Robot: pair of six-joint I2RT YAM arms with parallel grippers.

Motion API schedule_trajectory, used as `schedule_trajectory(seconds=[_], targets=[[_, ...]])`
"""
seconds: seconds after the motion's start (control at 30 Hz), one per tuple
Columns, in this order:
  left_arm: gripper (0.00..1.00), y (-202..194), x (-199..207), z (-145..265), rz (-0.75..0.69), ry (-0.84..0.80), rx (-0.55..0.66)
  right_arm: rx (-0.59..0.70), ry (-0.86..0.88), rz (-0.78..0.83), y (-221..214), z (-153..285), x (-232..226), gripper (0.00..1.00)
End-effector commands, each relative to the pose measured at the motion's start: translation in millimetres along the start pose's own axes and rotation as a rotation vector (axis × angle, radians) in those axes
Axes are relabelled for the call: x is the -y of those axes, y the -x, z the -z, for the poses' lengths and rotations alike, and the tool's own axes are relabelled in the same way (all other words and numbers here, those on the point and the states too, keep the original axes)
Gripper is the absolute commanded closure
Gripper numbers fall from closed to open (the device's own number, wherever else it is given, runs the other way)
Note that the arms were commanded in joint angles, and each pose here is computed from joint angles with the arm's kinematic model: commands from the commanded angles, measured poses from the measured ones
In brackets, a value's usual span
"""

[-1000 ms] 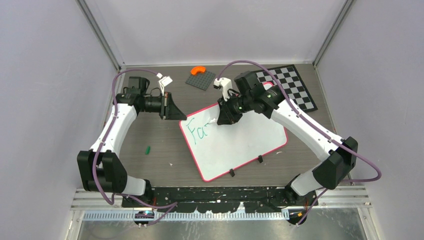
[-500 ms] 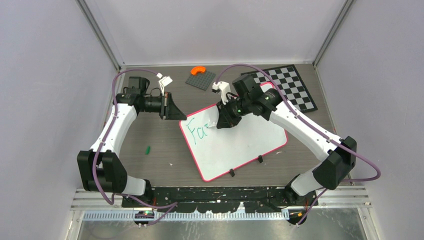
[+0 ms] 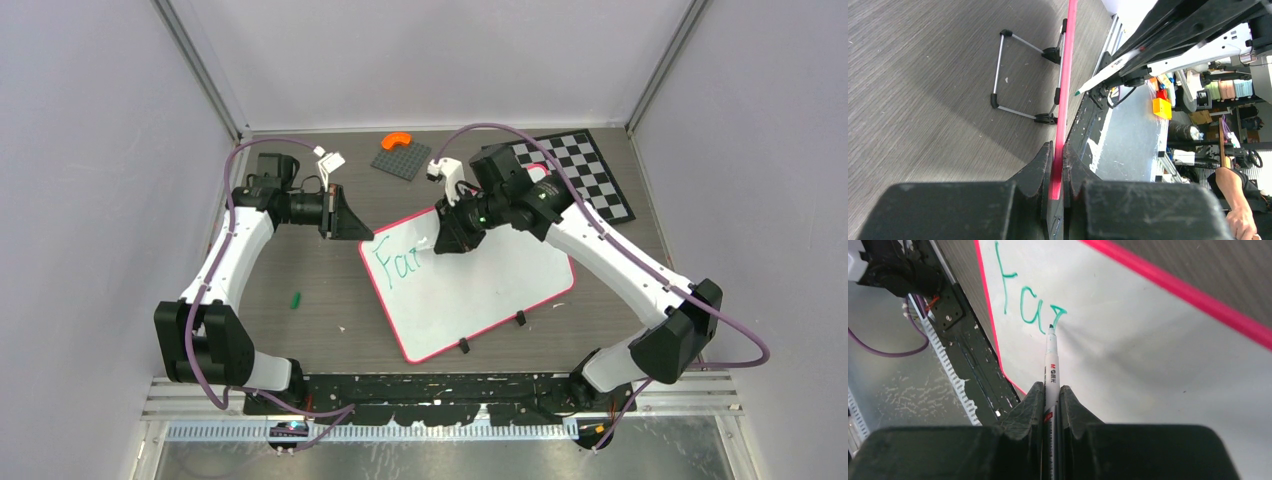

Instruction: Write a sentence on the whiteboard

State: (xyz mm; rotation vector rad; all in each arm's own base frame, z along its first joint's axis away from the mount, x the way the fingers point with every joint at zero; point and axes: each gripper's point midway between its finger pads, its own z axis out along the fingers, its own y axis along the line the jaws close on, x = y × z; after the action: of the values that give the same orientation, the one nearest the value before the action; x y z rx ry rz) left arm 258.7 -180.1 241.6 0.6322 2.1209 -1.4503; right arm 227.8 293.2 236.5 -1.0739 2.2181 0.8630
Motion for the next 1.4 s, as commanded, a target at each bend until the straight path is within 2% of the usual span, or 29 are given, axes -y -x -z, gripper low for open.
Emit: schedule_trajectory(seconds=[0.0, 0.47, 0.87, 1.37], targets=[[1.00, -1.2, 3.1, -0.4, -0.002, 0.014, -0.018, 0.117, -0.010, 0.055, 41.2, 16.0, -6.9, 1.00], [1.00, -2.0, 4.5, 0.6, -0.006, 0.018, -0.018, 0.069, -0.081, 0.041, 32.7, -5.8, 17.4, 1.00], [1.00, -3.0, 4.0, 0.6, -0.009, 0.018, -0.022, 0.107, -0.067, 0.076, 30.7, 29.4, 0.9, 1.00], [1.00, -3.5, 4.1, 0.2, 0.001, 0.016, -0.025, 0.043, -0.087, 0.058, 17.5, 2.9, 18.4, 1.00]])
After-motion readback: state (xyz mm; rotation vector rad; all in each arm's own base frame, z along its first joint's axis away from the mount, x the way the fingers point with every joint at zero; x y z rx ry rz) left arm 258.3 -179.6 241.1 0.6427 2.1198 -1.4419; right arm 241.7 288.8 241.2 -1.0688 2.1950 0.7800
